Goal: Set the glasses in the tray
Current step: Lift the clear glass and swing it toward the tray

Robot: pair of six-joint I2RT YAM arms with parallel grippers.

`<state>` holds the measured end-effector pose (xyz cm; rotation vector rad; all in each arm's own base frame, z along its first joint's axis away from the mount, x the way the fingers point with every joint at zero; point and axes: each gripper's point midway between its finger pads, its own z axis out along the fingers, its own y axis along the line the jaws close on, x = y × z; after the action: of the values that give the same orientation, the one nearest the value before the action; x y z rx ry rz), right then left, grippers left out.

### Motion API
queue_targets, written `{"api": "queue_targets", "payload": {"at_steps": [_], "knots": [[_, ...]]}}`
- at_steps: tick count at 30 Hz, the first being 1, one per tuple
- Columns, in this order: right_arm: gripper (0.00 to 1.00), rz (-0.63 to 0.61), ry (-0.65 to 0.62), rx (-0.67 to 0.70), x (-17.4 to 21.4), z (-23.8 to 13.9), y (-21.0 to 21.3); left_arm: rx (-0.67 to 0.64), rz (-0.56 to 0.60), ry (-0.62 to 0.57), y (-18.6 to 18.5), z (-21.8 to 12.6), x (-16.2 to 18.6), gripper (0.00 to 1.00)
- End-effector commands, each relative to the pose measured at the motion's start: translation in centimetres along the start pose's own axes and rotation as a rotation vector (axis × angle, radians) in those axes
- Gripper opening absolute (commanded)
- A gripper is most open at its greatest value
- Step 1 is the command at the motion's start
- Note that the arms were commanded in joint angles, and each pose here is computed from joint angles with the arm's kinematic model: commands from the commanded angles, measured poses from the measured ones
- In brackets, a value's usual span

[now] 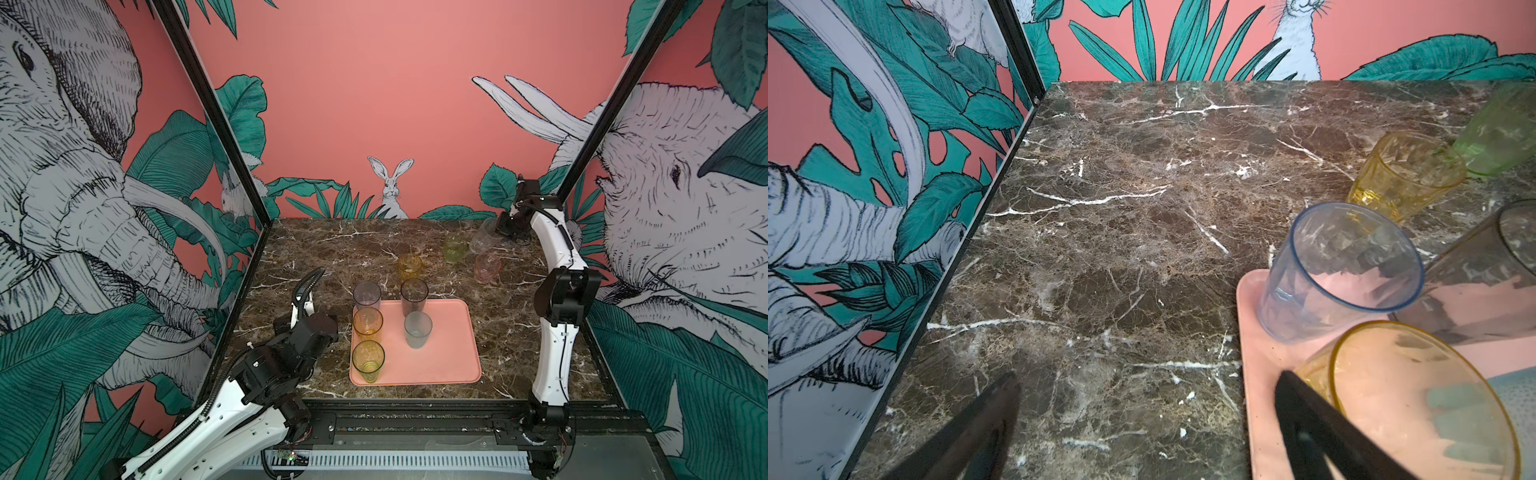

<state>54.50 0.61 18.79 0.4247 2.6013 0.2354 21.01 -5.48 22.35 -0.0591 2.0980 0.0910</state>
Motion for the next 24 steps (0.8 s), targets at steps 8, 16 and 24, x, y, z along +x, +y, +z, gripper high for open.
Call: {"api": "queue_targets", "payload": {"at_steps": [8, 16, 24], "knots": [[0.0, -0.091, -0.12, -0.01, -0.5, -10.5, 1.7, -0.033, -0.01, -0.004, 1.1, 0.0, 0.6, 0.97], [0.0, -0.156, -0.153, 0.015, 2.3, -16.1, 2.6, -0.025, -0.018, -0.01, 1.1, -0.1, 0.6, 0.97], [0.0, -0.228, -0.162, -0.013, 6.4, -19.9, 4.0, -0.009, -0.028, -0.007, 0.9, -0.1, 0.7, 0.97]]}}
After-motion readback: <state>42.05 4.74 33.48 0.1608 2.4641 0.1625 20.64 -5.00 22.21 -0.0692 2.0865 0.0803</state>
